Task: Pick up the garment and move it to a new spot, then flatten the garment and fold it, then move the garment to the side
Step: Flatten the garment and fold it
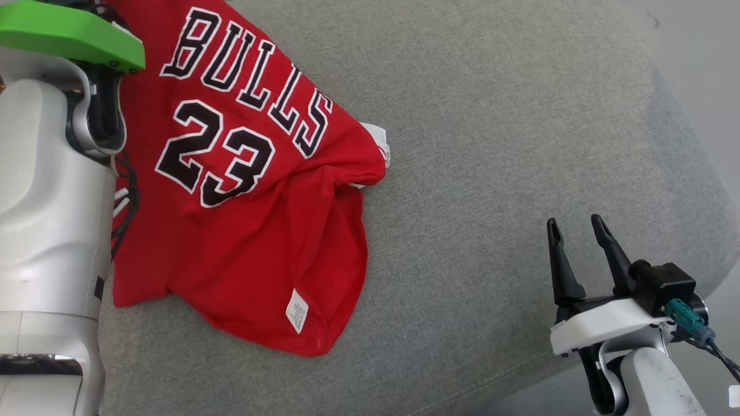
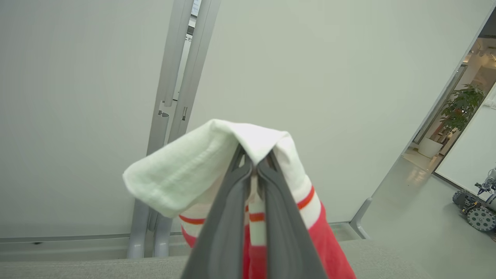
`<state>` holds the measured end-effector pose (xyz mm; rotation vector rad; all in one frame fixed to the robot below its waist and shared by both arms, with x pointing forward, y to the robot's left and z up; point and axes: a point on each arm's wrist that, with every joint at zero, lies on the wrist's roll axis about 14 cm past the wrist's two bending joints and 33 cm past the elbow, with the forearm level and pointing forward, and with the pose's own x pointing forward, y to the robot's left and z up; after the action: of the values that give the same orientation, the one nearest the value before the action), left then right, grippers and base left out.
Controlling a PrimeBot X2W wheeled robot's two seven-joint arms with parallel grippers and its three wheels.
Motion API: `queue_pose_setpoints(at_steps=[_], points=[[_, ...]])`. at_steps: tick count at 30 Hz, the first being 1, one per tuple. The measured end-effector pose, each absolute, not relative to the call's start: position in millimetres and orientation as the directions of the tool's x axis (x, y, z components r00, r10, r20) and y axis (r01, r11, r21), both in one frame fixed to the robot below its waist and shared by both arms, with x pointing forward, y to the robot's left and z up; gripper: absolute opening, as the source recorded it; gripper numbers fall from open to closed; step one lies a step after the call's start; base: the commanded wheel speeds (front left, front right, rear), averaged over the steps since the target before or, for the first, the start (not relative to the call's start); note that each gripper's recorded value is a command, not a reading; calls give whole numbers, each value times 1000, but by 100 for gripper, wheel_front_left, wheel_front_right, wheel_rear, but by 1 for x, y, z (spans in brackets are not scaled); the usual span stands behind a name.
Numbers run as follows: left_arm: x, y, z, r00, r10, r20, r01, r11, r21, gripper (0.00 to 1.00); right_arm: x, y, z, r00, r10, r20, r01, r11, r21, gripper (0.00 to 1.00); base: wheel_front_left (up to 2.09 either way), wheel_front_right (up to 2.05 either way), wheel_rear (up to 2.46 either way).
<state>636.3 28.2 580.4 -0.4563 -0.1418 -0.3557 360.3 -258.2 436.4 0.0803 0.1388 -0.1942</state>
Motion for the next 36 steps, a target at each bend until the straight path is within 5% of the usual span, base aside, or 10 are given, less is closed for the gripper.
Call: queue_pose_setpoints(at_steps=[3,4,5,12,18,27,36], points=[[641,20,550,939,-316,137,344,849,-401,12,357,-263,431,965,-203,-166,215,975,57,100,0,0,0],[638,16,536,941,-325,98,337,853,-399,89,356,-264,429,964,-206,-170,218,974,55,100,0,0,0],[635,16,525,944,-322,70,322,854,-408,100,356,-265,429,963,-208,-172,220,974,52,100,0,0,0],[602,44,487,973,-232,-16,195,851,-489,100,355,-264,430,965,-204,-166,214,976,45,100,0,0,0],[501,50,464,965,-259,-48,206,856,-474,100,339,-253,439,974,-177,-141,187,981,60,100,0,0,0],[370,32,422,888,-377,-262,207,838,-505,100,340,-235,455,990,-117,-83,124,990,73,100,0,0,0],[318,3,392,755,-492,-433,182,792,-582,100,346,-226,456,993,-88,-77,94,993,75,100,0,0,0]])
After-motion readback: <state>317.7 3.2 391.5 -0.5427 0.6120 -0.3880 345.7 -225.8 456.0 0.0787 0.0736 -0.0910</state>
